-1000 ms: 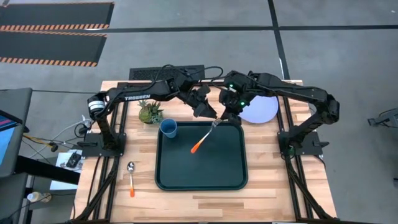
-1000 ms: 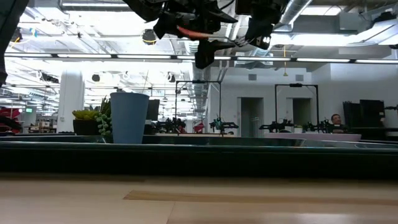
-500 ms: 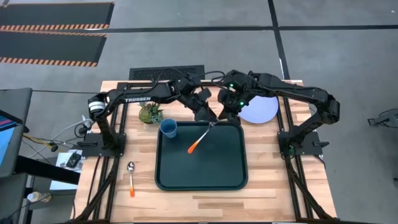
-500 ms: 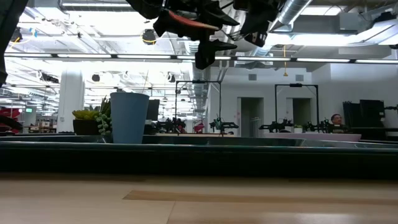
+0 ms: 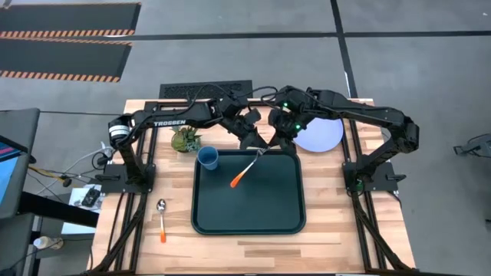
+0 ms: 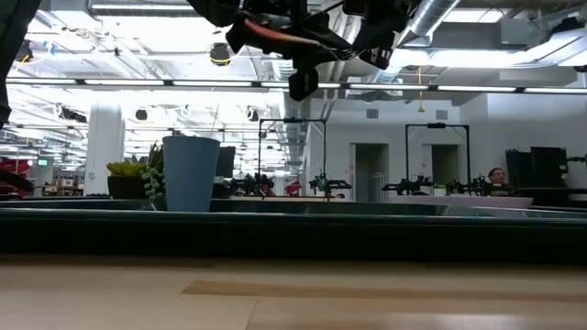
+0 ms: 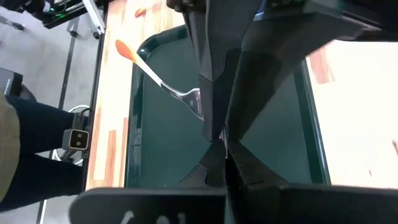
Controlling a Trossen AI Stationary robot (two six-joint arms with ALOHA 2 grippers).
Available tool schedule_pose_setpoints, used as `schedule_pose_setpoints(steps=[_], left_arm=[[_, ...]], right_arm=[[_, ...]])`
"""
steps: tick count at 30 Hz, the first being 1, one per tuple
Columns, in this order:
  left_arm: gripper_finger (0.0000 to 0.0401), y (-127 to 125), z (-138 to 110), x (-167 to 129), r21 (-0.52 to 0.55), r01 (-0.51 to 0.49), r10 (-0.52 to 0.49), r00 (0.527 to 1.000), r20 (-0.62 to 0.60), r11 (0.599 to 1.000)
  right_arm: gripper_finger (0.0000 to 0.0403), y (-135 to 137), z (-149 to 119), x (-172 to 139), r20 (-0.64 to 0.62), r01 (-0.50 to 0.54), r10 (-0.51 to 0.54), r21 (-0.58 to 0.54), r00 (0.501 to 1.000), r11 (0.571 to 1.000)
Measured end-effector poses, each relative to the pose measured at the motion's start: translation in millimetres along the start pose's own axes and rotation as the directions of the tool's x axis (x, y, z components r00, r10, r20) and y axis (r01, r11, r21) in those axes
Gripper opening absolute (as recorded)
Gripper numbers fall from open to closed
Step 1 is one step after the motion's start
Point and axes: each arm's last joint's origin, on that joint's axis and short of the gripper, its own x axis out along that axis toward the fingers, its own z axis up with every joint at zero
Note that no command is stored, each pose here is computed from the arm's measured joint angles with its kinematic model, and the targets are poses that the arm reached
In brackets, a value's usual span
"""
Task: Pick and place plate/cup/fork/spoon on tray
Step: Put the orange fork on the bottom right of the black tray
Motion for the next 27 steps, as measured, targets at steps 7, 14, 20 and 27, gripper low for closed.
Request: schedule_pose_setpoints(steps=[7, 14, 20, 27], left_arm=[[0.0002, -7.5, -0.9, 7.1, -0.007, -0.078, 0.078, 0.996, 0.044, 0.997], [0.0, -19.5, -1.4, 19.5, -0.016, -0.22, 0.219, 0.962, 0.162, 0.975], [0.0, -20.2, -9.4, 31.6, -0.09, -0.273, 0.286, 0.878, 0.384, 0.958], [0.0, -6.9, -63.5, 50.4, -0.179, -0.239, 0.296, 0.836, 0.463, 0.955]], right_arm=[[0.0066, 1.5, -3.2, -12.5, 0.015, 0.015, -0.015, 0.009, 1.0, 1.0], [0.0128, 20.0, -26.8, -91.7, 0.165, 0.06, -0.068, 0.053, 0.984, 0.997], [0.0145, 48.8, -59.1, -157.1, 0.367, 0.156, -0.179, 0.093, 0.913, 0.983], [0.0133, 73.1, -86.1, -189.6, 0.481, 0.222, -0.228, 0.071, 0.846, 0.972]])
